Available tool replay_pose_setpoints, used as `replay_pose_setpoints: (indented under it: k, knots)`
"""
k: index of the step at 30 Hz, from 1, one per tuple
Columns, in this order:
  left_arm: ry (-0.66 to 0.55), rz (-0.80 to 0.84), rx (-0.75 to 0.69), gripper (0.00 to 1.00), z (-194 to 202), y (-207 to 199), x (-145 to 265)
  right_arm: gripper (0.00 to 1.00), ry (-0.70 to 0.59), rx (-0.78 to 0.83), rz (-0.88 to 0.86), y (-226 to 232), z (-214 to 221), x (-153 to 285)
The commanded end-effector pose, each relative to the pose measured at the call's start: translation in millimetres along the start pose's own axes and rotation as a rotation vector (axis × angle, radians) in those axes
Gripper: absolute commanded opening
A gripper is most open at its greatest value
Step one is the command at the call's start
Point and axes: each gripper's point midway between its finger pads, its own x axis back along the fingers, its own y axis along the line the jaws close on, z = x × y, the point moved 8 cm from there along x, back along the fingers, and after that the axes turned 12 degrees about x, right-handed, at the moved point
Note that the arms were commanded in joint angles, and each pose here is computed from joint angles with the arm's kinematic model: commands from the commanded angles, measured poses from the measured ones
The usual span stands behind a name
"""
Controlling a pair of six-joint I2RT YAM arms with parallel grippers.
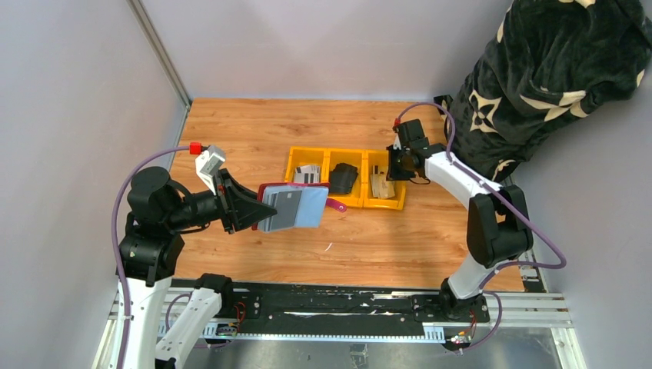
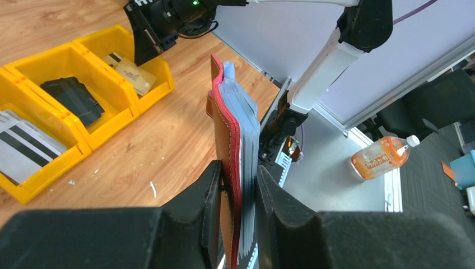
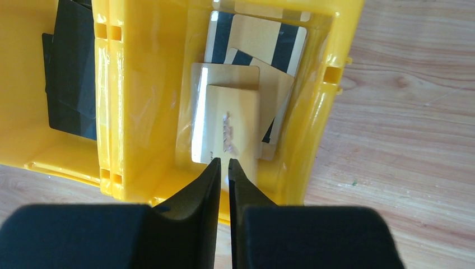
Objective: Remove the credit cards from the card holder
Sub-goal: Place the credit card in the storage box, then remove the credit card from the card holder.
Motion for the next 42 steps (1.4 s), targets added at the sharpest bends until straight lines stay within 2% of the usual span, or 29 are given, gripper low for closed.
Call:
replay_pose_setpoints:
  k: [1,5,7,9,11,13,15,20,24,30,33,38,42]
  knots:
    - [-0.023,0.036,-0.053,0.00,-6.3,-12.1,3.2,0.16,-0.033,0.024,0.047,0.2,-7.6,15.7]
    - [-0.022,0.038,-0.053,0.00,-6.0,-13.0,3.7,0.26,-0.056,0.030,0.078,1.8,-10.9,28.5]
    - [-0.023,0.039,-0.056,0.00,-6.3,-13.4,3.8,0.31,-0.115,0.031,0.101,4.2,-19.0,45.6]
    - [-0.024,0.039,-0.056,0.00,-6.6,-13.6,3.8,0.35,-0.198,0.033,0.052,14.9,-29.9,70.9]
    - [-0.021,0.038,-0.050,0.00,-6.2,-12.5,3.3,0.48,-0.314,0.053,-0.053,35.0,-41.4,105.4]
    - [-0.022,0.035,-0.049,0.00,-6.2,-11.4,2.9,0.68,-0.445,0.072,-0.190,56.7,-50.6,142.1]
    - [-0.022,0.035,-0.048,0.00,-5.9,-10.0,2.2,0.76,-0.559,0.069,-0.381,81.5,-53.7,176.8]
    - [-0.016,0.048,-0.046,0.00,-4.2,-8.4,1.2,0.79,-0.791,0.106,-0.831,137.7,-48.2,246.6]
    - [-0.008,0.049,-0.051,0.00,-2.6,-7.1,1.2,0.80,-0.809,0.214,-0.983,178.6,-32.0,271.1]
    - [-0.007,0.057,-0.059,0.00,-1.2,-10.9,3.3,0.81,-0.827,0.421,-0.890,221.8,-9.8,282.8]
    - [-0.001,0.097,-0.063,0.00,-1.4,-17.8,4.9,0.82,-0.825,0.496,-0.920,232.9,-1.0,278.4]
    - [0.021,0.130,-0.073,0.00,0.7,-23.2,7.2,0.85,-0.856,0.596,-1.026,235.9,8.4,283.3]
    - [0.031,0.144,-0.078,0.00,2.8,-25.5,8.6,0.87,-0.858,0.638,-0.964,227.0,9.9,284.2]
